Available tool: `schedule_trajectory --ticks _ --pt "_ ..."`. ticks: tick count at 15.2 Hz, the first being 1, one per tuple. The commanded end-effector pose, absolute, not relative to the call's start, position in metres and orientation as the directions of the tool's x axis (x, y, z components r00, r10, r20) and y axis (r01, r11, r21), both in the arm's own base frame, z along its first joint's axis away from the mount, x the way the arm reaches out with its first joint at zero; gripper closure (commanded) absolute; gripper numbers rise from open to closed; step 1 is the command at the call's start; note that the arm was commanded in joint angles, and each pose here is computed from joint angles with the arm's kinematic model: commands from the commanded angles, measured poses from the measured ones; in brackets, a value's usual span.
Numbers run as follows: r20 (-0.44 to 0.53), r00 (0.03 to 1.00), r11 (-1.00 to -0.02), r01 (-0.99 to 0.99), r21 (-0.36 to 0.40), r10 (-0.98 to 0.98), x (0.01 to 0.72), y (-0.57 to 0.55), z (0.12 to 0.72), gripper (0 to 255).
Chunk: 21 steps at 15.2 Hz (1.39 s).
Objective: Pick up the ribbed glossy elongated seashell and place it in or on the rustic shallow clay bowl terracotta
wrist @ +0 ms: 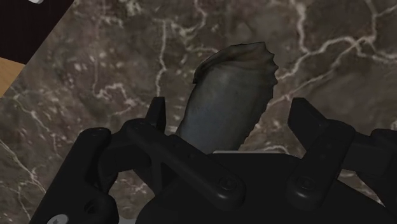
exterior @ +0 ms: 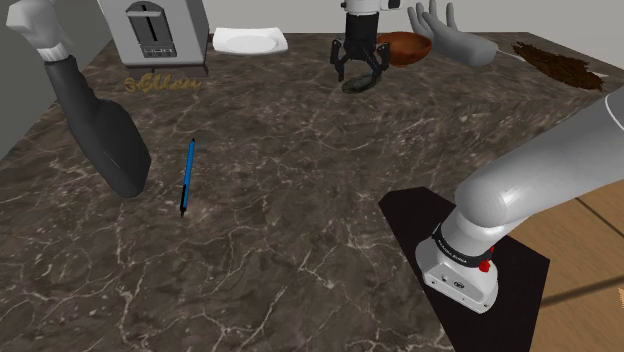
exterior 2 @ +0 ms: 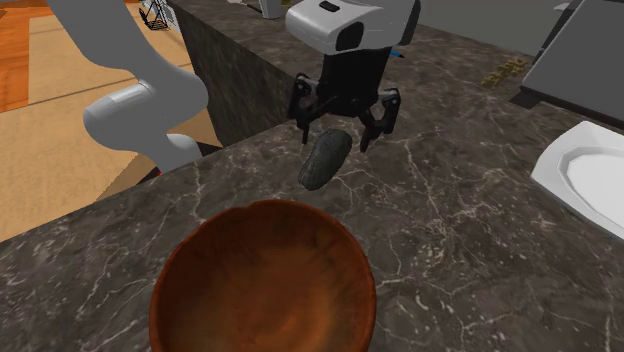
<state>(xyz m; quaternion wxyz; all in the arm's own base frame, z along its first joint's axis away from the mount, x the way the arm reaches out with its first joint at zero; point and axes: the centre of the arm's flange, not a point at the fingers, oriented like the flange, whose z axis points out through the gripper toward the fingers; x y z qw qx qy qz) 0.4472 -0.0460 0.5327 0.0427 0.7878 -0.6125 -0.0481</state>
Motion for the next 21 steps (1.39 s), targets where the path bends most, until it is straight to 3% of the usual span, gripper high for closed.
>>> schedule_trajectory --ticks 1,6,7,21 --pt "-0.023 0.245 -0.246 -0.961 0.126 -0.969 0.447 -0.047 0.531 0" --pt "-0.023 0.245 -0.246 -0.961 0.126 -0.969 0.447 -0.047 0.531 0" --pt "-0.023 0.245 -0.246 -0.961 0.126 -0.969 0.447 -0.047 0.531 255" --pt "-0.023 0.245 -0.246 -0.961 0.126 -0.969 0.447 -0.047 0.557 255"
